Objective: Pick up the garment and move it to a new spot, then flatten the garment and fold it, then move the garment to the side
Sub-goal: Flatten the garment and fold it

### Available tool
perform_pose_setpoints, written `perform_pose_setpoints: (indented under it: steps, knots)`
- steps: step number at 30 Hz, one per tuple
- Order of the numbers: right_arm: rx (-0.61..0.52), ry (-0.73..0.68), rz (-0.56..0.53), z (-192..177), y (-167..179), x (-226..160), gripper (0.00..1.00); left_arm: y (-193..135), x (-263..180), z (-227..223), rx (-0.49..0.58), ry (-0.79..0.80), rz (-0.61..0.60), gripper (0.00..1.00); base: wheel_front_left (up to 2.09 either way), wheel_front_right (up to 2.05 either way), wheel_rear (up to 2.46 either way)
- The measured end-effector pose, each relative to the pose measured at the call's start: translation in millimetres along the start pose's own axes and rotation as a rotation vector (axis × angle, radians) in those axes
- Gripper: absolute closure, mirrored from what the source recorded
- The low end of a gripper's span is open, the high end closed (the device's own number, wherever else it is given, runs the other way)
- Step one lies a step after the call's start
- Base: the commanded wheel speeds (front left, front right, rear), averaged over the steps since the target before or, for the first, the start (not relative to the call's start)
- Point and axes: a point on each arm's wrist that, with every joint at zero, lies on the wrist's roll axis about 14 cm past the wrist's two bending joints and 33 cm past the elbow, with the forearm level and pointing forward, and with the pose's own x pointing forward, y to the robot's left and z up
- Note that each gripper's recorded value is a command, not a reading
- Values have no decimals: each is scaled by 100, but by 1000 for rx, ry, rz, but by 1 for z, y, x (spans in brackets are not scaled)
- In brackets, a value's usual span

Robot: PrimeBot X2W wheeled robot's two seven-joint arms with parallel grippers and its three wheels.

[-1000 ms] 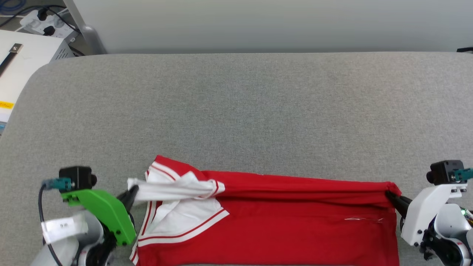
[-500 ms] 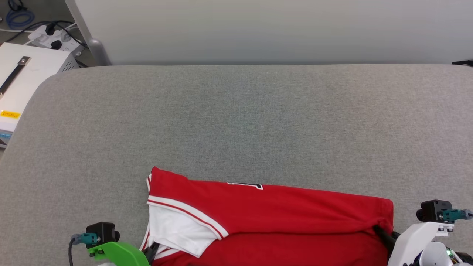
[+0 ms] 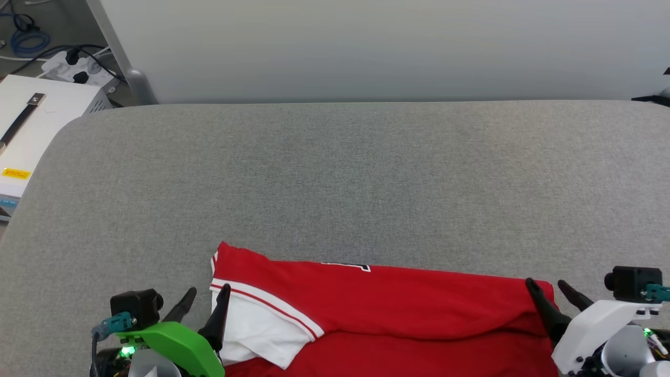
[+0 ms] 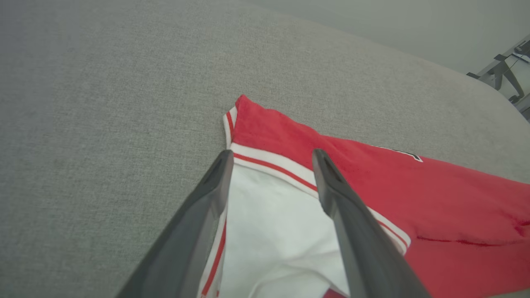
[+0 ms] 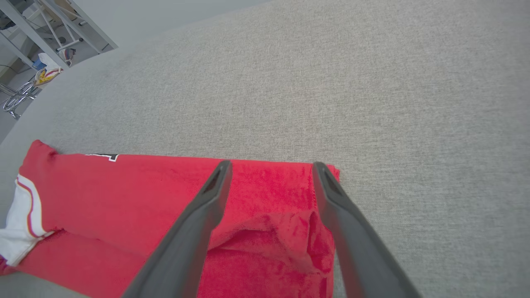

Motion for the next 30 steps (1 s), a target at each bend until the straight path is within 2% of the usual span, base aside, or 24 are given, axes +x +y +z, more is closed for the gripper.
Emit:
perform_pose_setpoints:
  steps: [4, 10, 17, 24, 25, 26, 27, 30]
  knots:
    - [-23, 43, -40, 5, -17, -4, 0, -7, 1, 28, 68, -136, -6, 0, 0, 0, 0]
    - [-51, 222, -86, -13, -35, -8, 0, -24, 3, 66, 140, -320, -27, 0, 0, 0, 0]
    - [-42, 384, -72, -43, -34, 0, 0, -29, 6, 80, 149, -394, -6, 0, 0, 0, 0]
    - [0, 528, -39, -78, -24, 6, 1, -22, 7, 74, 148, -380, 31, 0, 0, 0, 0]
    - [5, 538, -40, -81, -24, 6, 28, -21, 7, 73, 148, -376, 32, 0, 0, 0, 0]
    - [10, 560, -41, -85, -24, 5, 80, -21, 8, 72, 148, -371, 32, 0, 0, 0, 0]
    - [10, 570, -42, -87, -24, 5, 100, -21, 8, 70, 148, -367, 32, 0, 0, 0, 0]
    - [20, 576, -37, -88, -23, 6, 100, -23, 8, 69, 149, -363, 28, 0, 0, 0, 0]
